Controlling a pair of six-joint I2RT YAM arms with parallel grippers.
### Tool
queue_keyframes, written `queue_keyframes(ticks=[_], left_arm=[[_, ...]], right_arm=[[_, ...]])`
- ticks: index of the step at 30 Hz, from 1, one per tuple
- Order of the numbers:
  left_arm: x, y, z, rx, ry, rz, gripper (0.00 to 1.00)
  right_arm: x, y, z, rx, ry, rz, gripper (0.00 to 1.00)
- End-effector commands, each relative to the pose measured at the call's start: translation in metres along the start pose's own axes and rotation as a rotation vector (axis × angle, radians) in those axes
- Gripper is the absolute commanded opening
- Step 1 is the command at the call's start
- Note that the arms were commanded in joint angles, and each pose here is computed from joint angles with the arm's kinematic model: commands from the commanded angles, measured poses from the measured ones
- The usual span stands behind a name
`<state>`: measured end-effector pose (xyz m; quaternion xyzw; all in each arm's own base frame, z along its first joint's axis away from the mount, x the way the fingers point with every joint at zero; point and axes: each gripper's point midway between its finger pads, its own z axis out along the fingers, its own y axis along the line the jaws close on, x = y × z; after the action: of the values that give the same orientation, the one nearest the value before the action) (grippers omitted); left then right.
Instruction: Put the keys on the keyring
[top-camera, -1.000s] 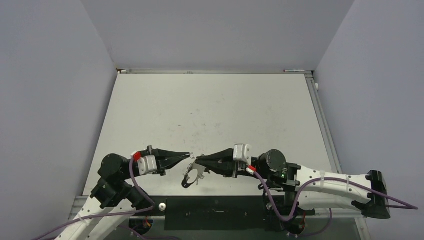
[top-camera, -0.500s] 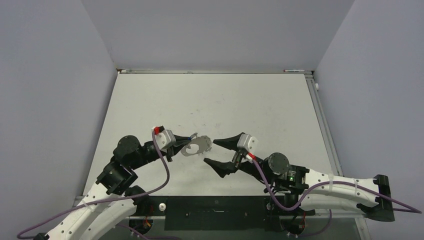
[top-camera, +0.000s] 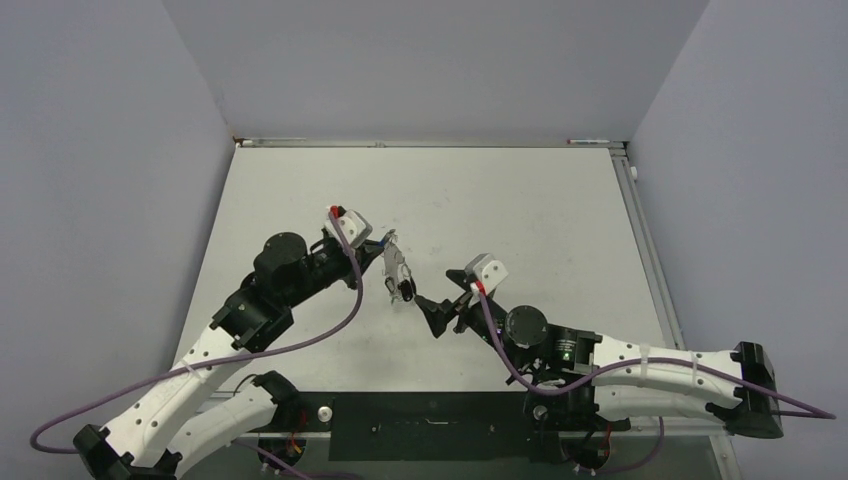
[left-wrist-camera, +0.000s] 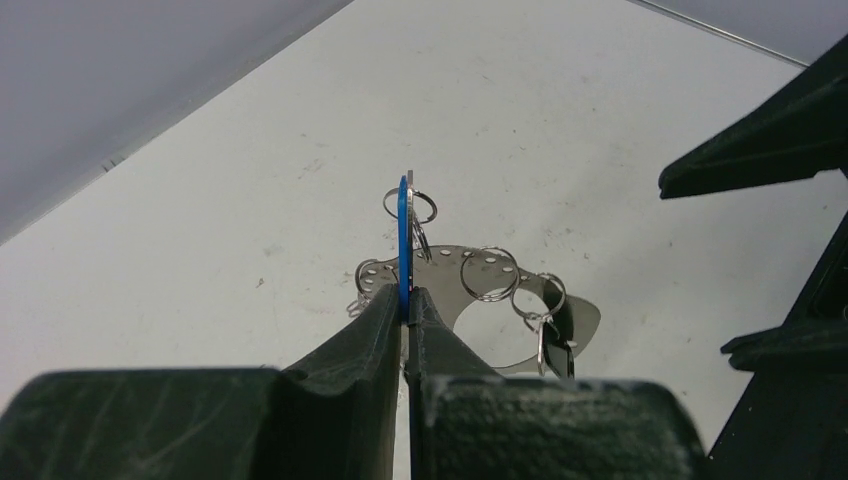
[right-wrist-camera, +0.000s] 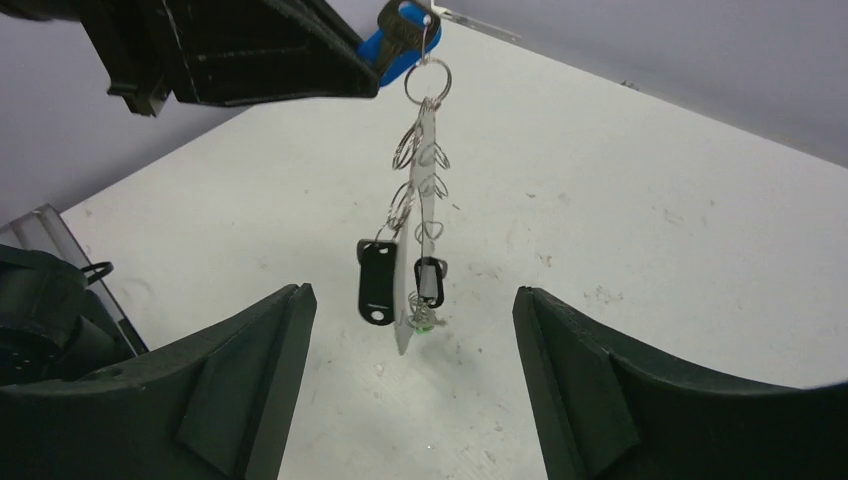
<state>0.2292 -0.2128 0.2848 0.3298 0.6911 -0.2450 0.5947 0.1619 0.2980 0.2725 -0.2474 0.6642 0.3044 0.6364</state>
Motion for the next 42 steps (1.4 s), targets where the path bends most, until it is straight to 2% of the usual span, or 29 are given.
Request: queue_keyframes(ticks=[1,6,13,16,20,24,33,42], left_arm=[[-0.042,0.015,0.005,-0.079,-0.081,-0.058,0.00],[-0.042,0.011,0.012,-0.046,-0.078,-0.064,0.00],[-0.046,0.007,0.006,-0.024,-0.077,-0.035,0.00],[-0.050,0.005,0.002,-0.014,-0.080,-0.020,0.00],[-0.058,0.002,-0.005,-0.001,-0.095,-0.011,0.00],[-0.067,-0.005,-0.011,0.030,-0.114,-0.037,0.00],[-0.082,-0.019,-0.022,0.095,-0.159,-0.093,0.00],[-0.092,-0.027,-0.035,0.135,-0.184,-0.072,0.00]], right_arm=[[0.012,-0.006,0.009,0.081,0.005,0.050,0.75],[0.024,0.000,0.019,0.063,0.017,-0.008,0.75],[0.055,-0.030,0.023,0.133,0.007,-0.225,0.74],[0.060,-0.044,0.018,0.141,-0.045,-0.259,0.74],[0.053,-0.058,0.015,0.084,-0.152,-0.244,0.76],[0.047,-0.062,0.022,-0.034,-0.198,-0.162,0.77],[0.035,-0.016,0.029,-0.375,-0.266,-0.110,0.75],[0.031,-0.030,0.050,-0.417,-0.258,-0.113,0.73]])
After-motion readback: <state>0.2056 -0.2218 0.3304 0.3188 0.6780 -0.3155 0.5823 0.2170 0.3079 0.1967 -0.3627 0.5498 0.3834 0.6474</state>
